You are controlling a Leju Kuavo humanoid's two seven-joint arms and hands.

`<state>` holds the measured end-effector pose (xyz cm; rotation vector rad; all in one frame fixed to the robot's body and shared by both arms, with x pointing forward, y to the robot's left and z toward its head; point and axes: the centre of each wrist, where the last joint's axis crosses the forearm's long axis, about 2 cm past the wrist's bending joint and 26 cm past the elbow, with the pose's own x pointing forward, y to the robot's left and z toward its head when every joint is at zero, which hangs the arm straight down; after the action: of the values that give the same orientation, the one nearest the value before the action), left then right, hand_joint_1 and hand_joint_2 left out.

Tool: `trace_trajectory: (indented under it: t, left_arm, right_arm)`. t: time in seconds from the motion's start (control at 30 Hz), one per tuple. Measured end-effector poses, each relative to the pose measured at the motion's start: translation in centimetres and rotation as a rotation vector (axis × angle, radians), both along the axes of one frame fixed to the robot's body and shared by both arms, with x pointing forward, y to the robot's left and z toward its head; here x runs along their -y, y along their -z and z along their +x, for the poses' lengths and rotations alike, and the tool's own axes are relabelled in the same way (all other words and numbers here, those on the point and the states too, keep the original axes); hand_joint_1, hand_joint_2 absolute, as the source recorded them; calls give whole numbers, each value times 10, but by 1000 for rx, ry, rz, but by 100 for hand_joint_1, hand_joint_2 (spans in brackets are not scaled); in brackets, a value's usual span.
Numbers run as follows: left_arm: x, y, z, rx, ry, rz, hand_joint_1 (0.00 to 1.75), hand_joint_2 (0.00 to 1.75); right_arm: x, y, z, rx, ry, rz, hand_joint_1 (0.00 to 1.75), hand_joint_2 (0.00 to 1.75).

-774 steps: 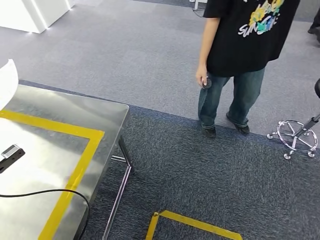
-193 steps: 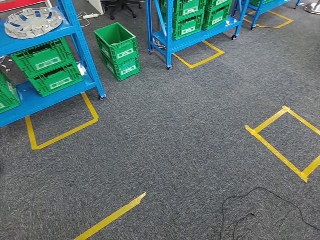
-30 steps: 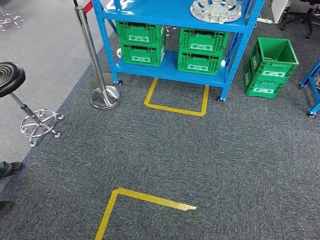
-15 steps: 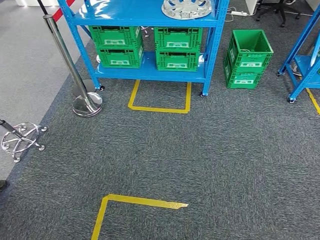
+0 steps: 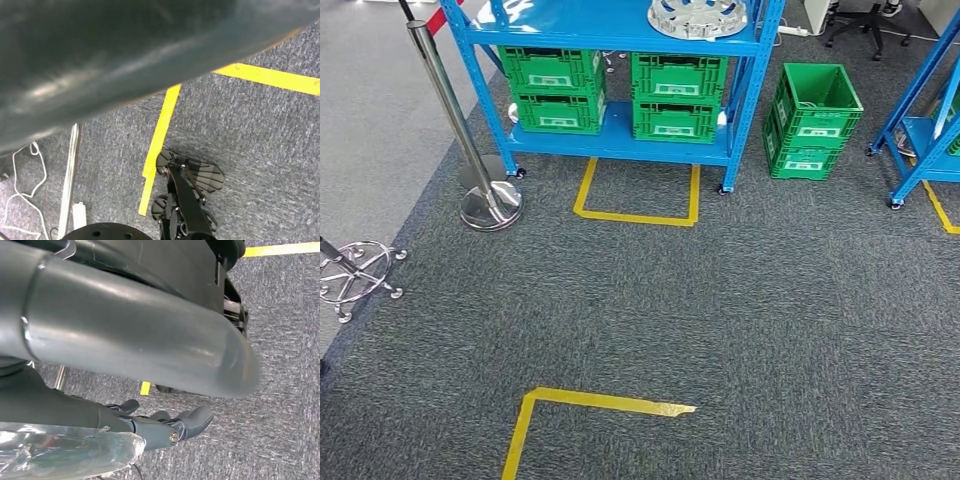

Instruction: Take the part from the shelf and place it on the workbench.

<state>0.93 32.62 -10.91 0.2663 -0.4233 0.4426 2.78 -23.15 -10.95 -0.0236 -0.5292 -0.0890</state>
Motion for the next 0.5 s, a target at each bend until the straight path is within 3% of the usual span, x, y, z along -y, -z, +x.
trace_trajectory:
  t: [0.5]
  left_arm:
    - [-2, 0, -1, -23, 8, 26, 0, 0]
  right_arm:
    - [0, 0, 1, -24, -25, -31, 0, 0]
